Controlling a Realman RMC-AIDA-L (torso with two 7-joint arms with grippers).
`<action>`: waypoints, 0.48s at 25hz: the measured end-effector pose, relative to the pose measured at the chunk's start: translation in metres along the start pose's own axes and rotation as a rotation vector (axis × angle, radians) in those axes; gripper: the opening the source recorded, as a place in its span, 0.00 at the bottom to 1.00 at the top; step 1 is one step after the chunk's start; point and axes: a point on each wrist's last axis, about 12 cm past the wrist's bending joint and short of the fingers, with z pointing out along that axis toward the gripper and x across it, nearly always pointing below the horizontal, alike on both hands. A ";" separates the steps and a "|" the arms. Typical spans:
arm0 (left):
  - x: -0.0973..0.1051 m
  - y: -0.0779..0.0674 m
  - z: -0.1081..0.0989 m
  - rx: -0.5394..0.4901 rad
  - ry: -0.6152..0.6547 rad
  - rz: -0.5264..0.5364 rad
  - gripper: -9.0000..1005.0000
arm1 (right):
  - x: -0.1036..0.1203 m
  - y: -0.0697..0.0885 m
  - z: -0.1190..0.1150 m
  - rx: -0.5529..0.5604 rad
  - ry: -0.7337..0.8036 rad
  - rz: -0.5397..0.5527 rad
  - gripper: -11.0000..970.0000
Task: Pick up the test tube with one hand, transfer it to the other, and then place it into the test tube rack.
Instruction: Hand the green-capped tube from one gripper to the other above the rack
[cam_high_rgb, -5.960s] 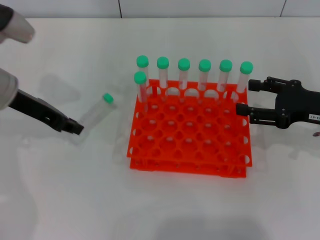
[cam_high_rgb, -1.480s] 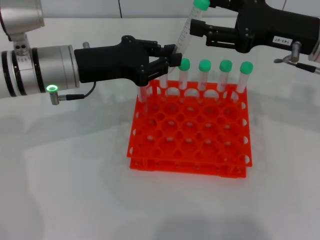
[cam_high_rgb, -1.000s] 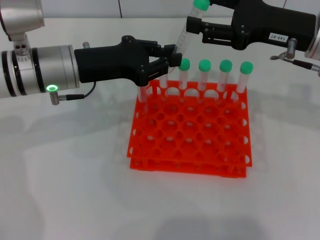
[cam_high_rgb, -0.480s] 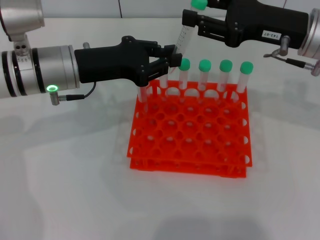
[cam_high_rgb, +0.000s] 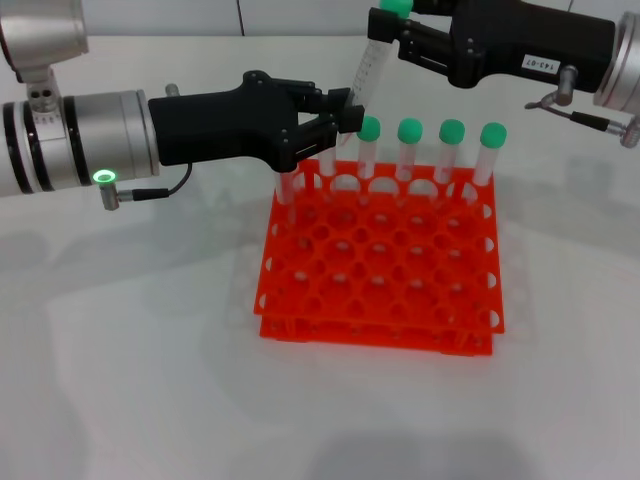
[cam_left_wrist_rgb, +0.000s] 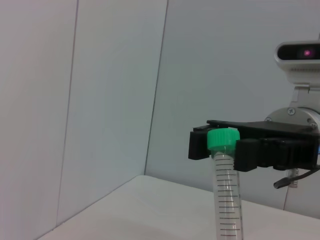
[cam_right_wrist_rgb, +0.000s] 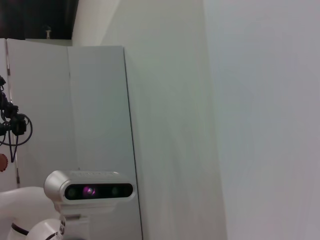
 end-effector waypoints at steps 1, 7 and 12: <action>0.000 0.000 0.000 0.000 0.000 0.000 0.17 | 0.000 0.000 0.000 0.001 0.000 0.000 0.43; 0.000 0.000 0.000 -0.002 -0.002 0.002 0.17 | 0.000 0.000 0.000 0.001 0.000 -0.001 0.34; 0.000 0.000 -0.001 -0.003 -0.003 0.001 0.16 | 0.000 0.000 0.000 0.002 0.000 -0.001 0.30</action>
